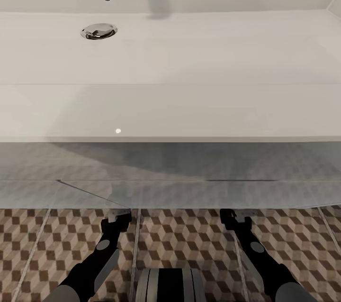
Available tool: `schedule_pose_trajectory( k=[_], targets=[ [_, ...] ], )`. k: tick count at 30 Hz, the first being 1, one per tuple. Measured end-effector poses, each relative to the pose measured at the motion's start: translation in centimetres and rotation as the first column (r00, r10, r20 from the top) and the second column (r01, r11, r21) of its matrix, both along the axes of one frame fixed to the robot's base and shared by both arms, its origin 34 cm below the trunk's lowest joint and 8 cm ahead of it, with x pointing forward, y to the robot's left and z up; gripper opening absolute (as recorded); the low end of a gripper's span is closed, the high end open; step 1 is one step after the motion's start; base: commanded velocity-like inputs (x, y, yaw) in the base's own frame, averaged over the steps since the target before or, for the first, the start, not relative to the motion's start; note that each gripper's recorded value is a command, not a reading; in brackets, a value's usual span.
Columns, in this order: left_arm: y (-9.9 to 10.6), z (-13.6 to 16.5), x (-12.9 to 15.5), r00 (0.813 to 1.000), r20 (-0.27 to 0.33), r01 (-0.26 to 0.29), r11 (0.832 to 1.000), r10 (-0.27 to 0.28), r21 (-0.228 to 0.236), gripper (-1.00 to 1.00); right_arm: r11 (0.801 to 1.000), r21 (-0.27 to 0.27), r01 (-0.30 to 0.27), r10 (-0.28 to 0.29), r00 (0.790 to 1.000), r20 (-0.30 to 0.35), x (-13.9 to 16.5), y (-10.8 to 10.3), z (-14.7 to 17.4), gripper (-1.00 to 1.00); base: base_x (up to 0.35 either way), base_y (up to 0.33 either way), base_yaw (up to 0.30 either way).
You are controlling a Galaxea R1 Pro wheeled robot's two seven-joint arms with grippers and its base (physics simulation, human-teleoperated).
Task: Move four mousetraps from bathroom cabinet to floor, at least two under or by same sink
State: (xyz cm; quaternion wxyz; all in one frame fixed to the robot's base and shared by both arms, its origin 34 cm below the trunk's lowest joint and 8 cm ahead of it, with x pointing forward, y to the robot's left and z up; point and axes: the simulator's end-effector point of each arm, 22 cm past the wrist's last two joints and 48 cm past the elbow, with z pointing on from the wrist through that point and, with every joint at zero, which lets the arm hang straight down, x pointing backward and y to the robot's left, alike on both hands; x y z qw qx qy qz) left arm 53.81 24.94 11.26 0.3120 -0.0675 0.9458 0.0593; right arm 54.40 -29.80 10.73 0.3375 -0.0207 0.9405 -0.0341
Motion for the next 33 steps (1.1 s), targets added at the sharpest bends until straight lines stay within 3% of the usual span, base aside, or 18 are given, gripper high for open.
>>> schedule_pose_trajectory(
  k=[33],
  targets=[
    [0.0,-1.0,-0.8,1.0,-0.02,0.0,1.0,0.0,0.0,-1.0,1.0,0.004,-0.006,0.006,1.0,-0.021,-0.8,0.2,-1.0,-1.0,0.0,0.0,0.0]
  ],
)
